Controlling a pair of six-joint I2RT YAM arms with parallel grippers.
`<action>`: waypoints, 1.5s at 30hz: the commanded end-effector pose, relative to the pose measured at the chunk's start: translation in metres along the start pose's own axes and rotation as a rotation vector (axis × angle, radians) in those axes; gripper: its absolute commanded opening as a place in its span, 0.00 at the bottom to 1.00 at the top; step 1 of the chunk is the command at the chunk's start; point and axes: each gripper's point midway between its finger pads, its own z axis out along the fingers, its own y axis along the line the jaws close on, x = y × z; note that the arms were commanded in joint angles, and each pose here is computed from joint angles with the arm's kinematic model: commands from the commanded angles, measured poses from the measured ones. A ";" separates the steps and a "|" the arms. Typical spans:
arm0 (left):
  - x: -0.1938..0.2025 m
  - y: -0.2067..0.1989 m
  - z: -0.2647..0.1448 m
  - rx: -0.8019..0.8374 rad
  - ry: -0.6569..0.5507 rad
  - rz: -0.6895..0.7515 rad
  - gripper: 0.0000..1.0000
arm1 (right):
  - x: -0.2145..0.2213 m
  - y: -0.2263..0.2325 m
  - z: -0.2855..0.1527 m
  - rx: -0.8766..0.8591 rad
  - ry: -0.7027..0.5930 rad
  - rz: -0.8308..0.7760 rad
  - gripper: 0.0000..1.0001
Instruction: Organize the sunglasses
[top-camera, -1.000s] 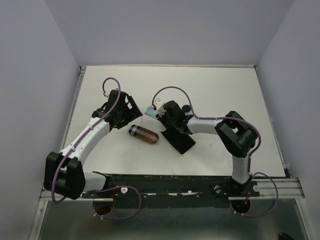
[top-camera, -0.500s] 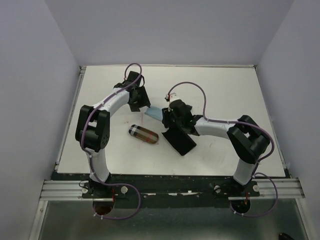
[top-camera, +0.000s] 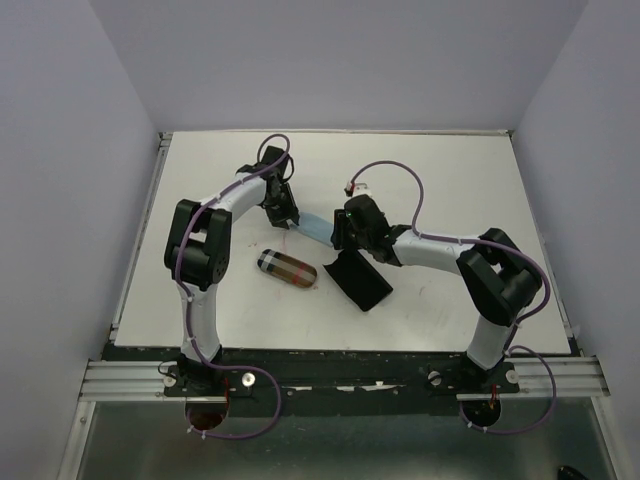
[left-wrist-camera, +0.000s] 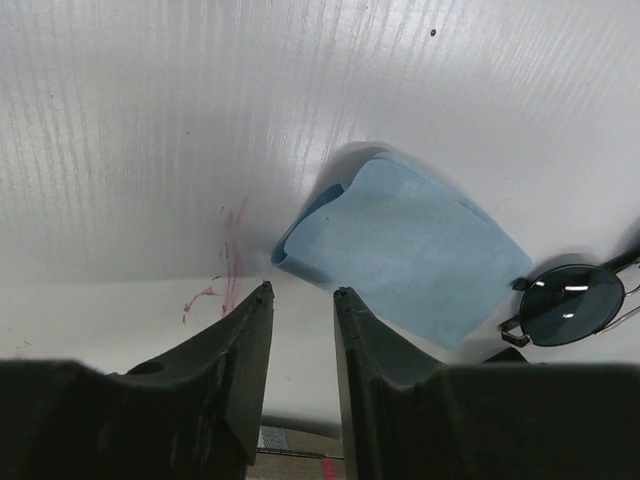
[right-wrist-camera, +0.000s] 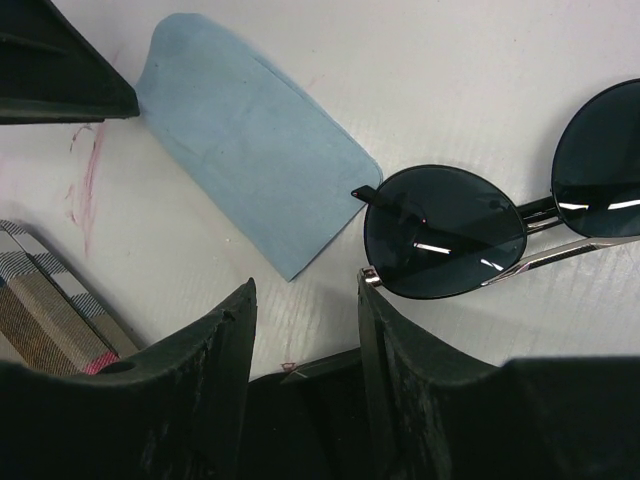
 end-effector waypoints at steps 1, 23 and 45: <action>-0.004 0.001 0.003 -0.029 0.020 -0.032 0.37 | -0.013 -0.001 -0.005 0.012 -0.025 0.026 0.53; 0.021 0.015 0.005 -0.129 0.064 -0.191 0.00 | -0.013 0.003 -0.020 -0.038 -0.033 0.029 0.53; 0.058 0.050 -0.060 -0.099 -0.136 -0.242 0.51 | 0.004 0.027 0.016 -0.065 0.115 0.052 0.52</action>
